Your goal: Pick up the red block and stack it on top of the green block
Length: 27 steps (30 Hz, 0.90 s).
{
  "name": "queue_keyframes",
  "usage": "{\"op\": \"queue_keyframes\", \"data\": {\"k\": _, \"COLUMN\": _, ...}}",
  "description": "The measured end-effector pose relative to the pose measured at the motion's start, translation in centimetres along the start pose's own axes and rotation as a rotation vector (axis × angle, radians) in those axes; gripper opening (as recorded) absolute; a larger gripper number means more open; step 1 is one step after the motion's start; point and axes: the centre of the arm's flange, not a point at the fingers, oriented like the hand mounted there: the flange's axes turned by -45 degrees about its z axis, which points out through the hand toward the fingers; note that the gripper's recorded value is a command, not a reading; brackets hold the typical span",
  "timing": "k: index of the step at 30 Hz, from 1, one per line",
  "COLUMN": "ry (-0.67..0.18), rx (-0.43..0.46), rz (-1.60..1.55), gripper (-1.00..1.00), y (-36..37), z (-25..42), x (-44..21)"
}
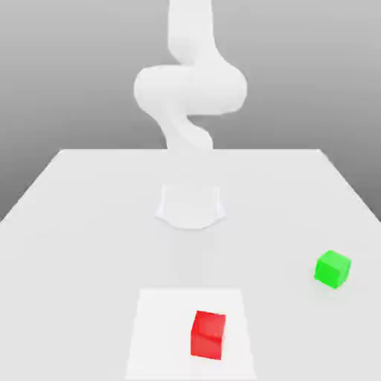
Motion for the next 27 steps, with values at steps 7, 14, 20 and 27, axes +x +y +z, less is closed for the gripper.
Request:
{"op": "queue_keyframes", "data": {"k": 7, "ry": -0.168, "rx": 0.102, "rz": -0.289, "gripper": 0.0, "y": -0.5, "z": 12.5, "x": -2.7}}
{"op": "queue_keyframes", "data": {"k": 14, "ry": -0.317, "rx": 0.213, "rz": -0.574, "gripper": 0.0, "y": -2.0, "z": 23.3, "x": -8.1}}
{"op": "queue_keyframes", "data": {"k": 20, "ry": -0.436, "rx": 0.318, "rz": -0.82, "gripper": 0.0, "y": -3.3, "z": 30.9, "x": -14.6}}
{"op": "queue_keyframes", "data": {"k": 27, "ry": -0.571, "rx": 0.451, "rz": -1.111, "gripper": 0.0, "y": -4.2, "z": 37.4, "x": -23.6}}
